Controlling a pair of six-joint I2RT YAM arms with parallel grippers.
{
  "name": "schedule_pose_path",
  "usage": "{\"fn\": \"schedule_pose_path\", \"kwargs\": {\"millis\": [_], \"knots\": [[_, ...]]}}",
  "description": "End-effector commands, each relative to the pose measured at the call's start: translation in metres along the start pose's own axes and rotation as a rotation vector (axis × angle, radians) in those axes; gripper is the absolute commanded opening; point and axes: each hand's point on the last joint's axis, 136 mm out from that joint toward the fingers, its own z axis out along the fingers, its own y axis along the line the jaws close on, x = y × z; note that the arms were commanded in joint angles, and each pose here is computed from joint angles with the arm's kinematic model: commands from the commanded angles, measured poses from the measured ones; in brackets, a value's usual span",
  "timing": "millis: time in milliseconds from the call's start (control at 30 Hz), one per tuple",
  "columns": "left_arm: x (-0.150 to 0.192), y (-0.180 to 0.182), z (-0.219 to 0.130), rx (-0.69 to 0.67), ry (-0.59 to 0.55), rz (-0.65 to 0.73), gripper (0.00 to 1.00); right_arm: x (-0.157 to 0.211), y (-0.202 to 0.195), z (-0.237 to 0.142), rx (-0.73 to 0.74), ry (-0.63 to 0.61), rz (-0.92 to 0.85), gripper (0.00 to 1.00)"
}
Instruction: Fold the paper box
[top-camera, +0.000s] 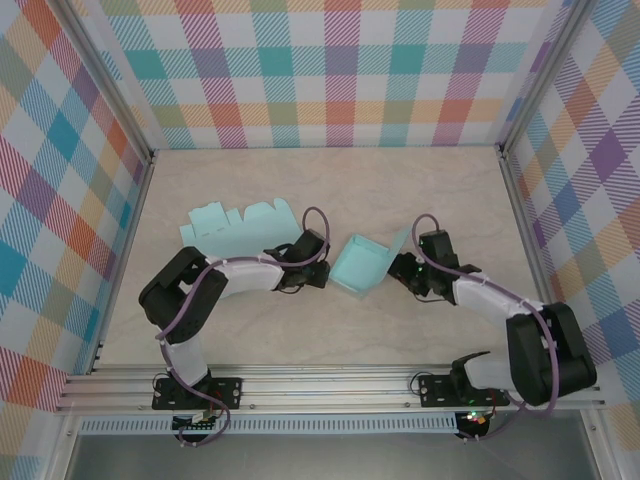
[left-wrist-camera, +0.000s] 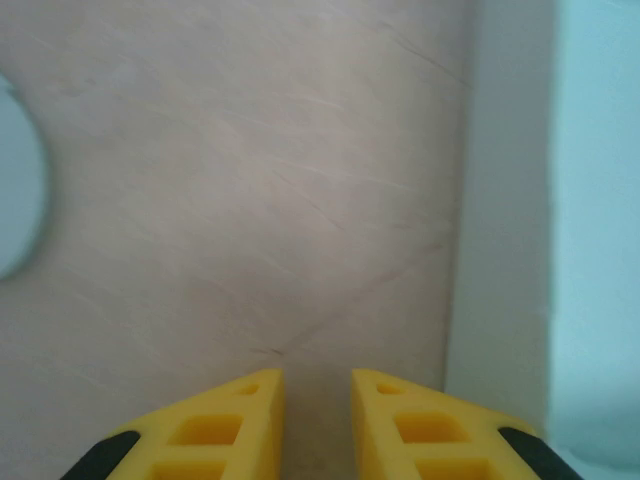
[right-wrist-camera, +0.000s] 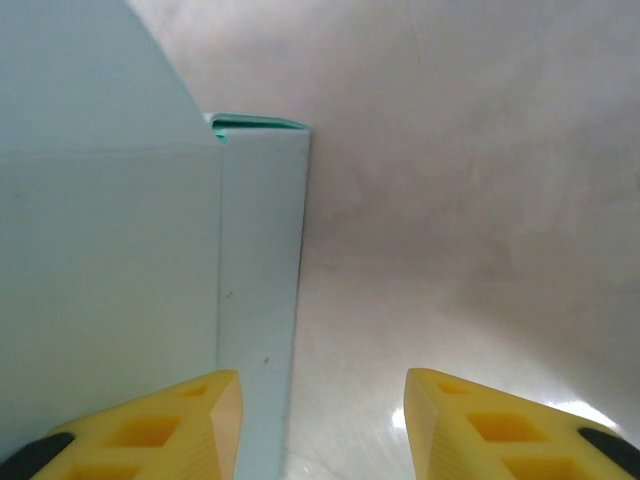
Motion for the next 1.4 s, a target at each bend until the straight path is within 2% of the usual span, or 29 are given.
{"fn": "schedule_pose_path", "kwargs": {"millis": [0,167,367,500,600,700,767,867,1100,1200,1367], "knots": [[-0.008,-0.037,-0.007,0.124,-0.058,-0.037,0.24,-0.019,0.033,0.008,-0.134,0.036,-0.067,0.46],[-0.016,-0.084,-0.002,0.226,-0.106,-0.025,0.24,-0.051,0.046,0.024,-0.149,0.071,-0.070,0.46],[-0.018,-0.133,-0.009,0.314,-0.152,0.071,0.25,-0.103,0.023,0.002,-0.068,0.032,-0.017,0.48],[-0.035,-0.107,-0.029,0.197,-0.250,0.119,0.25,-0.113,0.002,-0.032,0.012,-0.034,-0.017,0.53],[-0.057,-0.072,-0.048,0.074,-0.288,0.176,0.28,-0.106,-0.010,-0.065,0.116,-0.092,-0.060,0.62],[-0.081,-0.039,-0.057,0.015,-0.287,0.216,0.38,-0.089,-0.017,-0.096,0.173,-0.132,-0.079,0.74],[-0.095,-0.024,-0.057,-0.012,-0.260,0.260,0.49,-0.077,-0.021,-0.113,0.189,-0.164,-0.079,0.84],[-0.107,-0.012,-0.046,-0.045,-0.226,0.308,0.53,-0.059,-0.024,-0.133,0.191,-0.188,-0.071,0.94],[-0.104,-0.018,-0.008,-0.023,-0.155,0.378,0.52,-0.038,-0.017,-0.158,0.144,-0.218,-0.081,0.99],[-0.100,-0.023,0.000,0.011,-0.135,0.380,0.51,-0.035,-0.013,-0.160,0.119,-0.218,-0.083,0.99],[-0.097,-0.020,0.010,-0.008,-0.128,0.372,0.46,-0.034,-0.009,-0.157,0.093,-0.210,-0.081,0.99]]}}
